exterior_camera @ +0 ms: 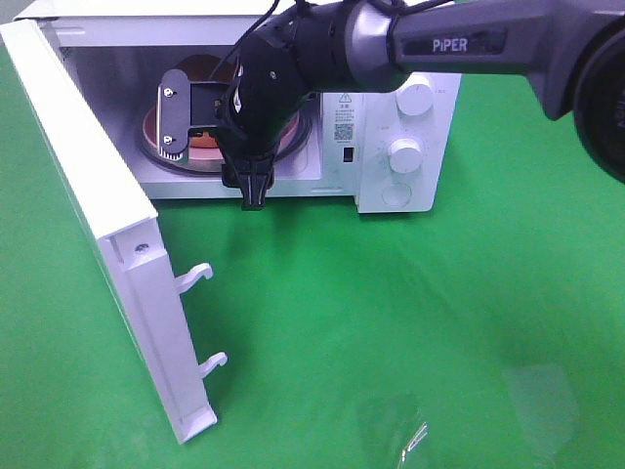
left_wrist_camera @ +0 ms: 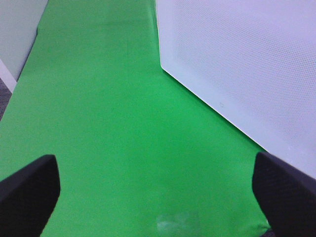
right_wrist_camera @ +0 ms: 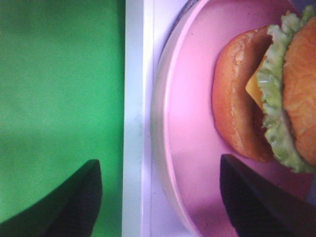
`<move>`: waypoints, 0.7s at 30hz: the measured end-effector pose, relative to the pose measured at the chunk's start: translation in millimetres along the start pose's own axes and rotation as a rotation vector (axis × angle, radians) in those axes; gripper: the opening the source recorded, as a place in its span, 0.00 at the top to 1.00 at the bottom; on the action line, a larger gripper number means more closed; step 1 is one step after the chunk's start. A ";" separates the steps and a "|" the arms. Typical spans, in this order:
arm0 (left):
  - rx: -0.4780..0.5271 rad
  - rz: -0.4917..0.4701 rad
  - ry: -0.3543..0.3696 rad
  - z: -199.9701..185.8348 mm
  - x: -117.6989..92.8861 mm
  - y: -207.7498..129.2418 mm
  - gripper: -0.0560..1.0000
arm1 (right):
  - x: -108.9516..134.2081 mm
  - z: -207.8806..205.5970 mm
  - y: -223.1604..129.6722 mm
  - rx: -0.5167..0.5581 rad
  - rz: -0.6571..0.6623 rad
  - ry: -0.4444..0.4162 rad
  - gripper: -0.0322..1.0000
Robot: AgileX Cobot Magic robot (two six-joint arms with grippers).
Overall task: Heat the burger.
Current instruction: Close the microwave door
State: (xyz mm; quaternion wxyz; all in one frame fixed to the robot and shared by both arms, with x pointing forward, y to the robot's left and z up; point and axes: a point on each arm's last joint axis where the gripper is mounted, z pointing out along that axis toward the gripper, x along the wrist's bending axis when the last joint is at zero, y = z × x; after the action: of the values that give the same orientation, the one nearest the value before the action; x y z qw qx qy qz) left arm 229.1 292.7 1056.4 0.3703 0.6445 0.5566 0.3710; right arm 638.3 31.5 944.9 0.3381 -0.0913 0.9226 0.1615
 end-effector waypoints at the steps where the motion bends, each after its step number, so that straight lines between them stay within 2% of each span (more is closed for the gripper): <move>1: 0.000 0.000 0.000 0.0 0.0 0.0 0.02 | 1.2 -1.4 -0.7 -0.001 -0.003 0.000 0.32; 15: 0.000 0.000 0.000 0.0 0.0 0.0 0.02 | 17.7 -30.7 -12.6 0.009 -0.030 0.026 0.32; 21: 0.000 0.000 0.000 0.0 0.0 0.0 0.02 | 24.9 -53.8 -19.3 0.021 0.092 0.041 0.32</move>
State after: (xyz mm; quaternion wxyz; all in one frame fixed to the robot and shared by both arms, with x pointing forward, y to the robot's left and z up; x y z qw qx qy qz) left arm 229.1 292.7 1056.4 0.3703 0.6445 0.5566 0.3710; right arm 592.9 -7.3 962.7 0.3122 -0.0485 0.9342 0.1654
